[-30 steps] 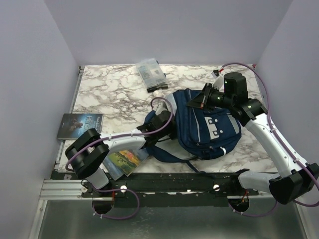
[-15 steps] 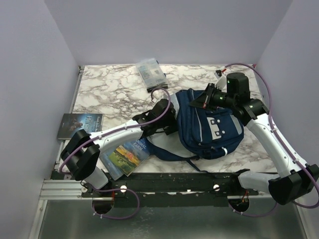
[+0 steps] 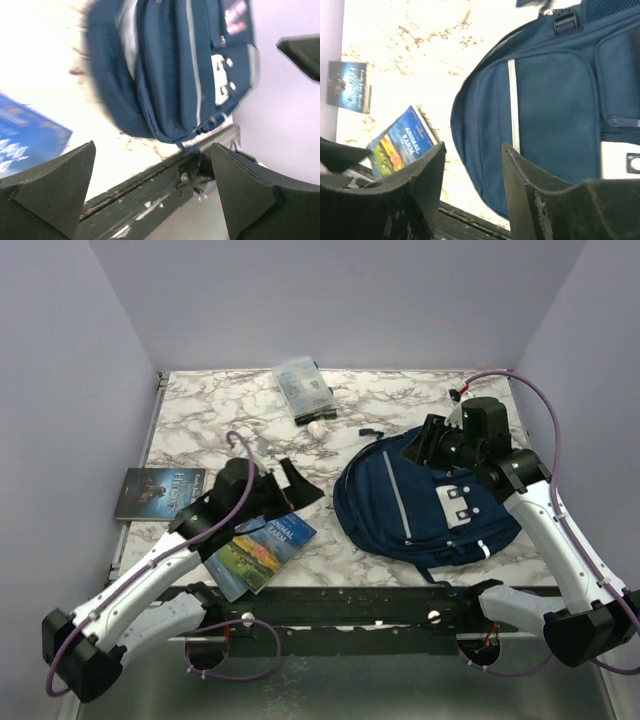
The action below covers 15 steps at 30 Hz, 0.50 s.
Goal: Pack the student bag
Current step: Place the book in the student bag, then adjust the book at the center of the board.
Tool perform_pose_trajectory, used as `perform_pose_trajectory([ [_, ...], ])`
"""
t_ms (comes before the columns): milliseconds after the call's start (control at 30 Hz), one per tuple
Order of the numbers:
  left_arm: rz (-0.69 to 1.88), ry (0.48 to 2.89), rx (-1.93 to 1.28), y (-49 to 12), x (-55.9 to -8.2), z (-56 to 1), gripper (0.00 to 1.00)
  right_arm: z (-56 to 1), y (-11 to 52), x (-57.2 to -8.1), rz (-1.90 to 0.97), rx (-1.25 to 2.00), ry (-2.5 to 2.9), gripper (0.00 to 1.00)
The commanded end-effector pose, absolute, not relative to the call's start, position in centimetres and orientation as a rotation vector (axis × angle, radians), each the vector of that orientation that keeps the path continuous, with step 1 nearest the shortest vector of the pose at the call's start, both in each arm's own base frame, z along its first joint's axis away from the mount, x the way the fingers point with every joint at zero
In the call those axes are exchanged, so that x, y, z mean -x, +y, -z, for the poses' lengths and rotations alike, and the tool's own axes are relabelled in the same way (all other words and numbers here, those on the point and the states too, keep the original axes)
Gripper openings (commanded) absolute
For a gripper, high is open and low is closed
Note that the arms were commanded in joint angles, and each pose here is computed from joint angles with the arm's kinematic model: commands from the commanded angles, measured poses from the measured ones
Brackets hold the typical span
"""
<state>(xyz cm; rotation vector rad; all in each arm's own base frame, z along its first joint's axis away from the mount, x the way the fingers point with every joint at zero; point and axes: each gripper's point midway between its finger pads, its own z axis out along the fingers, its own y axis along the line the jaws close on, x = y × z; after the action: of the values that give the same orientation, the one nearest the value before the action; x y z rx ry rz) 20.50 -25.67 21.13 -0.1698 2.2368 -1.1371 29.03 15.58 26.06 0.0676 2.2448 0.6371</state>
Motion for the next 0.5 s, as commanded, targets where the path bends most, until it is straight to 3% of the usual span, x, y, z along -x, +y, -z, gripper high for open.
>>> perform_pose_trajectory([
  [0,0.73,2.315,0.532,-14.5,-20.7,-17.2,0.99,-25.2,15.0,-29.0,-0.587,0.022,2.244,0.56],
  [167,0.525,1.966,1.106,-2.7,-22.5,-16.2,0.99,-26.4,16.4,-29.2,-0.662,0.098,2.209,0.67],
  [467,0.272,1.477,1.738,11.7,-21.9,-11.0,0.98,-28.1,18.3,-28.7,-0.792,0.158,2.184,0.68],
])
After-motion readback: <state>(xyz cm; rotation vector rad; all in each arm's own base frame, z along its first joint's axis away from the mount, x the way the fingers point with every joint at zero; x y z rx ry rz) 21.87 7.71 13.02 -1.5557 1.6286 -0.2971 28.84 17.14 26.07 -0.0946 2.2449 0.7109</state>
